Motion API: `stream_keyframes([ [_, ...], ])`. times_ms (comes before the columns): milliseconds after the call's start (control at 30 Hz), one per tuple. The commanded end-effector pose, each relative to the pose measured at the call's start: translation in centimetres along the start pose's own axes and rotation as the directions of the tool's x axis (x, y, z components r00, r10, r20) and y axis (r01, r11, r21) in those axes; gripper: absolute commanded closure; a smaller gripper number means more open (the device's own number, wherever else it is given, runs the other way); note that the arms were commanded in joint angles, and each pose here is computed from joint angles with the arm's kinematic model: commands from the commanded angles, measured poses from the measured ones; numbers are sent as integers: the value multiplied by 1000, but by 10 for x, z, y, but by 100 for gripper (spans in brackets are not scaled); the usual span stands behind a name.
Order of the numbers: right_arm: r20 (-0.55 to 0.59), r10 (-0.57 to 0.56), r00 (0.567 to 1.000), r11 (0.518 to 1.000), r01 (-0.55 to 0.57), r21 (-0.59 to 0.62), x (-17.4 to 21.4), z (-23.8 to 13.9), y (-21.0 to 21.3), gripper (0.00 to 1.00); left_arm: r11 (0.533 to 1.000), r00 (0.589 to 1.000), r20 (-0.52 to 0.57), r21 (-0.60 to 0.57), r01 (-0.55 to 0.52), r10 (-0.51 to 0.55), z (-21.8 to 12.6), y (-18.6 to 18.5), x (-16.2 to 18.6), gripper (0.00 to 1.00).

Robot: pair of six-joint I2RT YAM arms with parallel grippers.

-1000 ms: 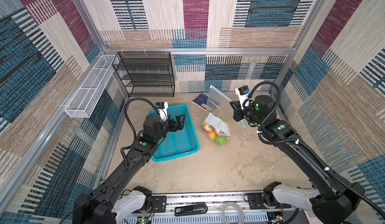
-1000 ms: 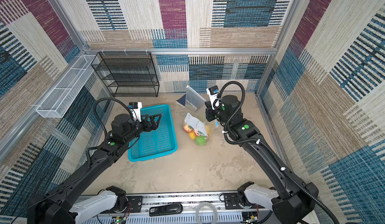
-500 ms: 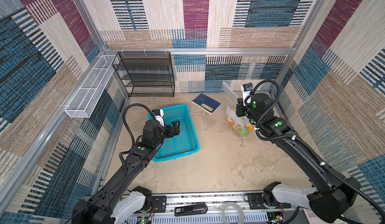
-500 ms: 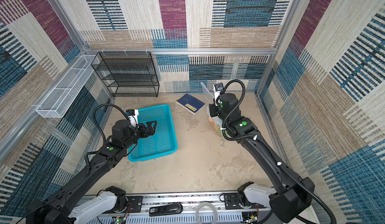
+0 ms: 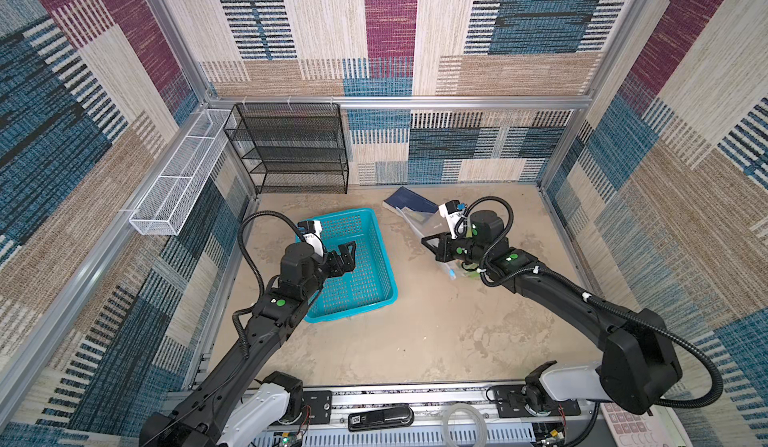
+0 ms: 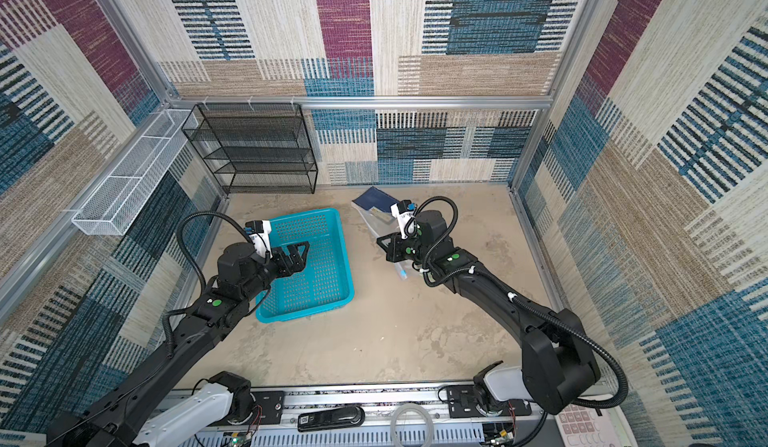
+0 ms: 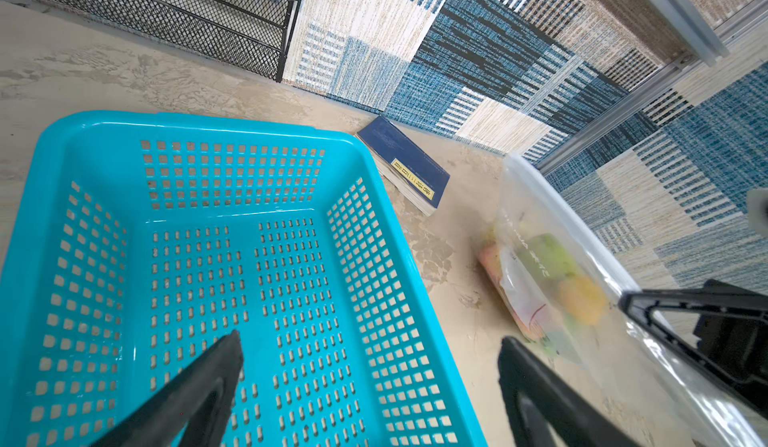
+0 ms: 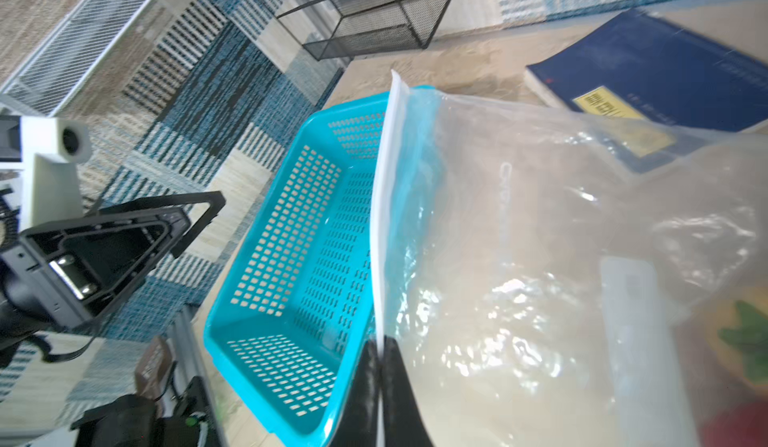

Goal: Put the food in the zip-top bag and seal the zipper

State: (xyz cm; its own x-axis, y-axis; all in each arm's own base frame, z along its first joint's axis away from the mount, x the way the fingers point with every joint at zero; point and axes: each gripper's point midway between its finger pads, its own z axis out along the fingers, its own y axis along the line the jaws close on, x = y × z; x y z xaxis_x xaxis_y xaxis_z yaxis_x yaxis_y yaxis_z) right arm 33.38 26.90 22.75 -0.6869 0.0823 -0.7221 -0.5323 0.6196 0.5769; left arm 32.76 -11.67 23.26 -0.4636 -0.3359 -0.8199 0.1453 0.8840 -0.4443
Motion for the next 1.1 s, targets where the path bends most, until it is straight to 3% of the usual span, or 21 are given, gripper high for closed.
stream_keyframes([
  [0, 38, 20, 999, 984, -13, -176, -9, 3, 37, 100, 999, 1000, 8, -46, 11, -11, -2, 10, 0, 2],
  [367, -112, 98, 989, 953, -126, -275, 53, 61, 70, 100, 996, 999, 4, -80, 35, -34, -1, 22, 5, 2],
  [533, -146, 97, 985, 947, -136, -290, 62, 74, 78, 98, 994, 1000, -8, -102, 28, -29, -2, 28, 9, 1],
  [600, -134, 83, 988, 947, -120, -297, 57, 74, 82, 85, 993, 1000, -7, -113, 26, -27, -3, 31, 10, 1],
  [767, -67, -35, 997, 959, 14, -282, 24, 65, 97, 35, 984, 1000, 1, -175, 18, -18, -6, 46, 8, 1],
  [833, -29, -97, 995, 968, 87, -236, 9, 60, 99, 26, 978, 1000, 9, -208, 22, -20, -8, 54, 5, 1],
  [967, 42, -209, 977, 976, 211, -56, -20, 47, 78, 21, 948, 1000, 25, -319, 14, -6, -15, 79, 1, 0],
  [1067, 65, -249, 966, 965, 241, 106, -38, 32, 40, 19, 893, 999, 41, -451, 1, 19, -24, 110, -4, 1],
])
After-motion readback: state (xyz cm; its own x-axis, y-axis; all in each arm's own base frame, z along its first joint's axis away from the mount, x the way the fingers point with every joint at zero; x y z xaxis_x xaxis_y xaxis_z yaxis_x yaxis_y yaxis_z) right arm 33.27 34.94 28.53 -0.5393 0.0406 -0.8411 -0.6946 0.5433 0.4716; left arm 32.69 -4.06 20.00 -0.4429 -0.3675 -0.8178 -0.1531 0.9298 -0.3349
